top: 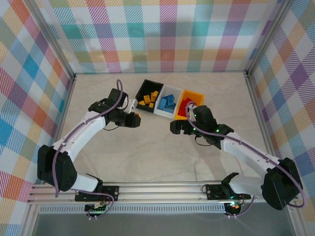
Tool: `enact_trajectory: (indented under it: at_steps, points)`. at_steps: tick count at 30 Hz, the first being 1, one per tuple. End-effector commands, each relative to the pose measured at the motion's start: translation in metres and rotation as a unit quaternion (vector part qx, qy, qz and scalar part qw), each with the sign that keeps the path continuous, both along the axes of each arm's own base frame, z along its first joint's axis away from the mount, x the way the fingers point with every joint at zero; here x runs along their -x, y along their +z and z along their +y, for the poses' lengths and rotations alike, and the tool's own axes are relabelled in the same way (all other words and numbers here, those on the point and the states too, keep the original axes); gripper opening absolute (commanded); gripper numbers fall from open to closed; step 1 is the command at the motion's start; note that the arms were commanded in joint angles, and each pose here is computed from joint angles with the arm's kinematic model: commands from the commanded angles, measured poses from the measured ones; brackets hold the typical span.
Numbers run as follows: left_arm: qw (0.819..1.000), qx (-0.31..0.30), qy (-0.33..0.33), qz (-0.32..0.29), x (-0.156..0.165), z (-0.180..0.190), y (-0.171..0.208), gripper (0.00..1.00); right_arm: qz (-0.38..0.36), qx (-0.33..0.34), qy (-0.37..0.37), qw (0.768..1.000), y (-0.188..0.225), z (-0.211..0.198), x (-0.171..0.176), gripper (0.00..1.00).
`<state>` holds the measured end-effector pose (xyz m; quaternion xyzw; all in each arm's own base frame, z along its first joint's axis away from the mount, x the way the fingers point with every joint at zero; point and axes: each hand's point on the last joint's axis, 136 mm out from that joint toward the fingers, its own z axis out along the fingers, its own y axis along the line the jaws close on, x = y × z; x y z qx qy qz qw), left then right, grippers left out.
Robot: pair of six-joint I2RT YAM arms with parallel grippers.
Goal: Sort the legos into containers by color
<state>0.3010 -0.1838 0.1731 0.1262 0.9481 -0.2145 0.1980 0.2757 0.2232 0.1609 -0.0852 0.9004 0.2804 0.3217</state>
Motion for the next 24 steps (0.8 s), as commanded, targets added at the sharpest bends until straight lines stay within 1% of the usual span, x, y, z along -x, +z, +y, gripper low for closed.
enact_trajectory:
  at_steps: [1, 6, 11, 24]
  points:
    - [0.999, 0.034, 0.008, -0.037, -0.016, -0.012, 0.034, 0.22, -0.011, 0.003, -0.001, 1.000, 0.002, -0.005, 0.003, 1.00]
    - [0.997, 0.047, 0.016, -0.059, -0.036, -0.020, 0.055, 0.22, -0.011, 0.011, -0.005, 1.000, -0.002, -0.010, 0.006, 1.00]
    - [0.996, 0.049, 0.018, -0.071, -0.056, -0.027, 0.068, 0.22, -0.009, 0.021, -0.008, 1.000, -0.007, -0.016, 0.009, 1.00]
    - [0.995, 0.037, 0.016, -0.087, -0.115, -0.042, 0.075, 0.22, -0.002, 0.042, -0.015, 0.999, -0.016, -0.027, 0.014, 1.00]
